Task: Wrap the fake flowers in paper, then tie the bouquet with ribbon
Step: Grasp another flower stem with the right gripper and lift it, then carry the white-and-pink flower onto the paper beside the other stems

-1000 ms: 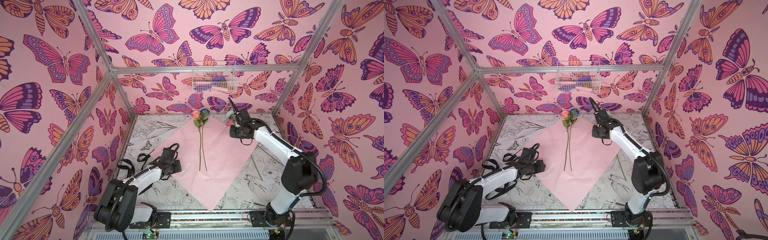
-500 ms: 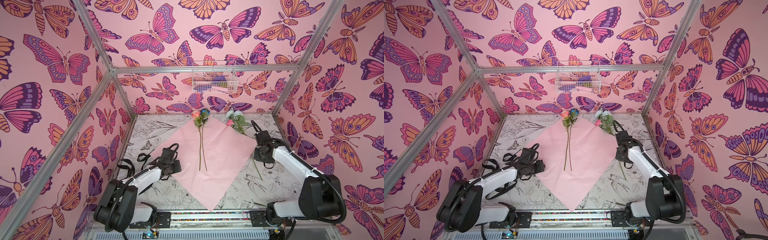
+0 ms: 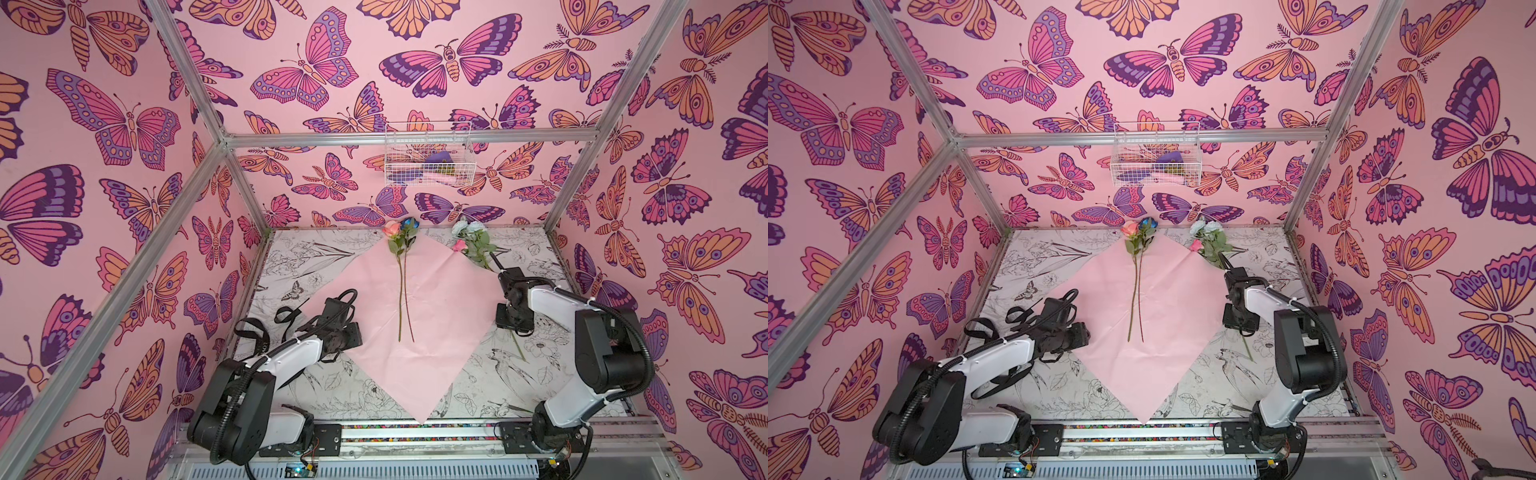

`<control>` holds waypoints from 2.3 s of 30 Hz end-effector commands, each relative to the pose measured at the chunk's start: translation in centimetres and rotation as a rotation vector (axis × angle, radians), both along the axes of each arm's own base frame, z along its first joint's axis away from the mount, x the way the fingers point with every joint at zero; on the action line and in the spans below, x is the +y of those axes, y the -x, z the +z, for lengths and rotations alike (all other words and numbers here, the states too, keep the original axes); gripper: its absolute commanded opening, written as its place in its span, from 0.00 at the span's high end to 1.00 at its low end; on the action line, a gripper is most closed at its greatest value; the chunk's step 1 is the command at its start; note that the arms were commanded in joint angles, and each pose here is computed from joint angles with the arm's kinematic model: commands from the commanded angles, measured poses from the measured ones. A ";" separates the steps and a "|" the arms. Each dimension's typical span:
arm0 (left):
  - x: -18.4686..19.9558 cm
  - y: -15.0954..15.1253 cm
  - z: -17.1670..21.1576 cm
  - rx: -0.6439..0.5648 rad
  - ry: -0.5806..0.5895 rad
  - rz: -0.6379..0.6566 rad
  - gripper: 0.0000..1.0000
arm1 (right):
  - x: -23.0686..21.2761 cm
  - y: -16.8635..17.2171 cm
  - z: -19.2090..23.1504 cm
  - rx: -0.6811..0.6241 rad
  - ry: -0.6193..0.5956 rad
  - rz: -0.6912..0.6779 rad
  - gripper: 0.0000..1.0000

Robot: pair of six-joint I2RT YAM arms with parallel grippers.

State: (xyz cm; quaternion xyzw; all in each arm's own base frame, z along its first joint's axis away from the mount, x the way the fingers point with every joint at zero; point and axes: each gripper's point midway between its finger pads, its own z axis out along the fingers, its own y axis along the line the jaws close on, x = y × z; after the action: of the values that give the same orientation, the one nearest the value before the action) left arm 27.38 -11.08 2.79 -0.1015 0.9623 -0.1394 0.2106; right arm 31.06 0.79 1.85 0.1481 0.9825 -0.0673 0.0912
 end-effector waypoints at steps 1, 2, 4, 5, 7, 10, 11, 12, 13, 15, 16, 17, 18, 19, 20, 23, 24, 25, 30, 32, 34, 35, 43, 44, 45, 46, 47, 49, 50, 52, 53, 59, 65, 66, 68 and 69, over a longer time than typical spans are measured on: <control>0.1 0.4 -0.2 0.015 0.016 0.014 0.42 | 0.0 -1.4 -0.2 -0.010 -0.011 0.009 0.53; 0.1 0.4 -0.1 0.014 0.016 0.016 0.42 | -0.1 -1.4 -0.5 0.001 -0.011 0.006 0.54; 0.1 0.4 -0.1 0.010 0.017 0.017 0.42 | -0.5 -1.4 -1.2 0.023 -0.010 -0.004 0.55; 0.1 0.3 -0.1 0.011 0.017 0.018 0.42 | -0.6 -1.4 -1.5 0.035 -0.011 -0.008 0.56; 0.0 0.2 0.1 0.007 0.020 0.014 0.42 | -1.2 -1.3 -2.0 0.057 -0.014 -0.027 0.60; -0.1 0.2 0.2 0.005 0.025 0.015 0.42 | -2.1 -1.4 -2.3 0.067 -0.021 -0.061 0.66; -0.1 0.2 0.2 0.004 0.025 0.013 0.42 | -2.4 -1.5 -2.4 0.067 -0.037 -0.073 0.69; -0.1 0.1 0.3 0.004 0.025 0.013 0.42 | -2.6 -1.7 -2.4 0.062 -0.052 -0.084 0.73; -0.1 0.1 0.2 0.004 0.025 0.017 0.42 | -2.7 -1.7 -2.4 0.061 -0.059 -0.090 0.75; -0.1 0.1 0.2 0.008 0.025 0.018 0.42 | -2.9 -2.0 -2.3 0.055 -0.072 -0.091 0.80; -0.1 0.1 0.2 0.006 0.026 0.017 0.42 | -2.8 -2.1 -2.3 0.055 -0.076 -0.085 0.82; -0.1 0.1 0.2 0.007 0.027 0.015 0.42 | -2.8 -2.3 -2.2 0.052 -0.078 -0.076 0.84; -0.1 0.1 0.2 0.007 0.027 0.014 0.42 | -2.7 -2.4 -2.2 0.052 -0.080 -0.067 0.87; -0.1 0.1 0.2 0.006 0.029 0.015 0.42 | -2.7 -2.6 -2.1 0.050 -0.084 -0.062 0.88; -0.1 0.1 0.3 0.004 0.028 0.015 0.42 | -2.6 -2.9 -2.1 0.047 -0.089 -0.053 0.90; 0.0 0.2 0.3 0.000 0.027 0.018 0.42 | -2.5 -3.7 -1.8 0.034 -0.091 -0.042 0.94; 0.0 0.2 0.4 -0.002 0.026 0.018 0.42 | -2.6 -4.0 -1.7 0.033 -0.089 -0.041 0.95; 0.0 0.3 0.4 -0.002 0.028 0.018 0.42 | -2.6 -4.4 -1.5 0.028 -0.088 -0.039 0.95; 0.0 0.4 0.5 -0.006 0.031 0.019 0.42 | -2.1 -6.2 -0.5 0.003 -0.110 -0.006 0.97; 0.0 0.4 0.5 -0.007 0.031 0.020 0.42 | -1.9 -6.6 -0.1 -0.002 -0.127 0.005 1.00; 0.1 0.4 0.5 -0.007 0.032 0.021 0.42 | -1.7 -6.8 0.6 -0.013 -0.135 0.012 1.00; 0.1 0.5 0.5 -0.008 0.032 0.022 0.42 | -1.7 -6.9 1.0 -0.021 -0.135 0.013 1.00; 0.0 0.5 0.6 -0.007 0.035 0.019 0.42 | -0.7 -6.1 6.4 -0.141 -0.171 0.036 1.00; 0.0 0.5 0.6 -0.007 0.037 0.020 0.42 | -0.7 -5.8 7.2 -0.156 -0.174 0.035 1.00; 0.0 0.4 0.6 -0.007 0.038 0.020 0.42 | -0.6 -5.6 7.7 -0.167 -0.177 0.034 1.00; -0.1 0.4 0.6 -0.008 0.039 0.020 0.42 | -0.5 -5.4 8.4 -0.181 -0.183 0.032 1.00; -0.1 0.4 0.6 -0.007 0.039 0.019 0.42 | -0.4 -5.2 8.9 -0.193 -0.190 0.031 1.00; -0.1 0.5 0.6 -0.007 0.041 0.019 0.42 | 0.2 -4.8 9.8 -0.216 -0.214 0.038 1.00; -0.1 0.5 0.6 -0.006 0.042 0.019 0.42 | 0.5 -4.7 10.7 -0.240 -0.230 0.042 1.00; -0.1 0.5 0.6 -0.006 0.042 0.020 0.42 | 1.5 -4.4 11.3 -0.257 -0.271 0.056 1.00; -0.1 0.5 0.7 -0.007 0.043 0.021 0.42 | 2.1 -4.3 11.5 -0.266 -0.293 0.064 1.00; 0.0 0.7 0.5 -0.002 0.043 0.024 0.42 | 5.7 -3.4 12.4 -0.309 -0.343 0.109 1.00; -0.1 0.8 0.4 0.004 0.047 0.019 0.42 | 6.1 -3.2 10.5 -0.289 -0.325 0.086 0.99; -0.1 0.8 0.4 0.002 0.048 0.019 0.42 | 6.2 -3.3 10.1 -0.280 -0.326 0.088 0.91; -0.1 0.7 1.1 -0.024 0.055 0.020 0.42 | 6.5 -3.7 9.4 -0.270 -0.336 0.093 0.79; -0.1 0.6 1.3 -0.031 0.056 0.022 0.42 | 6.6 -4.0 9.1 -0.266 -0.339 0.098 0.74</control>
State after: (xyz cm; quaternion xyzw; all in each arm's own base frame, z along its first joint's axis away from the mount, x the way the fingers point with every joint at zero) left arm 27.05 -11.40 3.48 -0.1083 0.9575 -0.1580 0.2156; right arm 34.14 7.16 11.77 0.1196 0.9656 0.1204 0.1968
